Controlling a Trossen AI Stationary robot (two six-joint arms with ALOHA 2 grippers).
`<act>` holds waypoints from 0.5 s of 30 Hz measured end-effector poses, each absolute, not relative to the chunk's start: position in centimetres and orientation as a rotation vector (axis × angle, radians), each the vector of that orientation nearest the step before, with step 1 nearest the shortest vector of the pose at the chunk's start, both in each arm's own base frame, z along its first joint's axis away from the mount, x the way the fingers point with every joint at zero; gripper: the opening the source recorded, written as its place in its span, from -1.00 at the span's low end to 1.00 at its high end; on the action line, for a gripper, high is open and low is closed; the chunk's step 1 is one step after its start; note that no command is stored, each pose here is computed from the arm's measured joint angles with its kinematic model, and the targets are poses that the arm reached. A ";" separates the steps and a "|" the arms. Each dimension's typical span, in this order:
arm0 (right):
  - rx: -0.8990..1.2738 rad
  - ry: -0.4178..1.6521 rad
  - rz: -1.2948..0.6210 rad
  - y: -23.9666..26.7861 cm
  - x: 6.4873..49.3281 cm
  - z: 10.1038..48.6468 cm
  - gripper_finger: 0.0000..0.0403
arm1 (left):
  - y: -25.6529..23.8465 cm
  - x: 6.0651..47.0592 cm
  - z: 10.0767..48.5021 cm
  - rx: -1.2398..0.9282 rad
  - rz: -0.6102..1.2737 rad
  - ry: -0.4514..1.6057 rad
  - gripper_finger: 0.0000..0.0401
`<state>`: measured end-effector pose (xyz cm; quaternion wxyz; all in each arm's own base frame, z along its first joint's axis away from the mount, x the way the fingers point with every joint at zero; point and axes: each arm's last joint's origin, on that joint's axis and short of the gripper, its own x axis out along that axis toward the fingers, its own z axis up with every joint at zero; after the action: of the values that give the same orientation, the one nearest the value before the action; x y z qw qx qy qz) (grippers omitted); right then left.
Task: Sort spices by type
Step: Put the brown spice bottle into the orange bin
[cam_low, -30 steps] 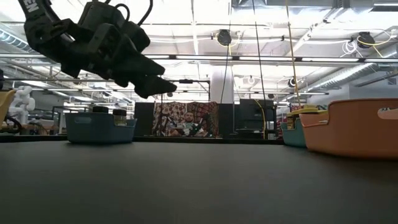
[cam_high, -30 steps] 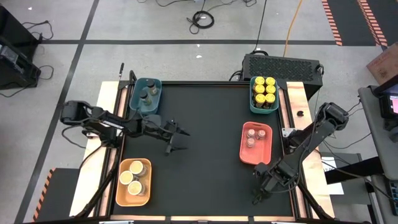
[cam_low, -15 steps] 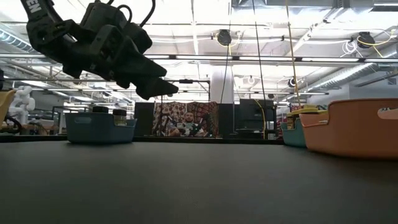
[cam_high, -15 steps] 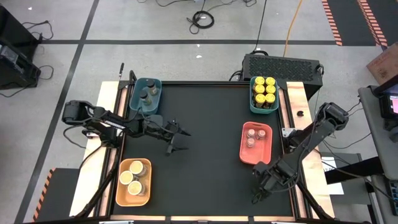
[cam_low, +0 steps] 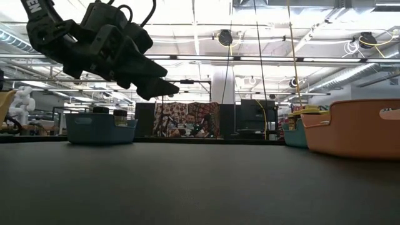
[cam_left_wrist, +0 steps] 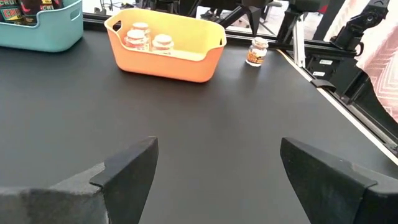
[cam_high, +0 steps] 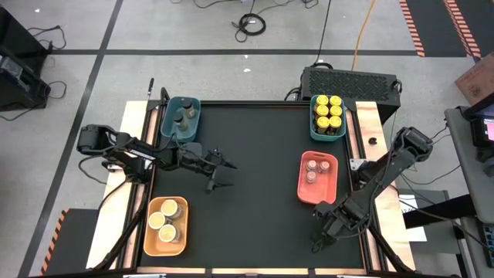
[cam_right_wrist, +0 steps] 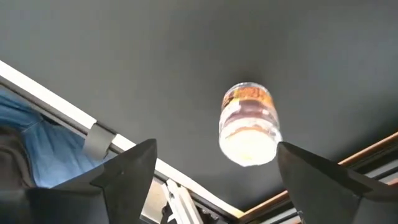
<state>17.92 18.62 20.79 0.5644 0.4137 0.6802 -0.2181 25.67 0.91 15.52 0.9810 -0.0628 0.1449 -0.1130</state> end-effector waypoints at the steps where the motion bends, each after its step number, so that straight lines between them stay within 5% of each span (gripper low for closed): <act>1: 0.976 1.600 -0.510 18.8 17.8 20.8 0.61 | 0.9 25.7 15.5 -0.126 -0.228 0.292 0.70; 15: 0.934 1.569 -0.610 20.3 16.5 19.7 0.61 | 0.9 25.7 15.5 -0.127 -0.228 0.292 0.70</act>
<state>16.47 20.32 19.73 0.5714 0.3982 0.6687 -0.2602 25.67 0.91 15.52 0.9809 -0.0630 0.1449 -0.1131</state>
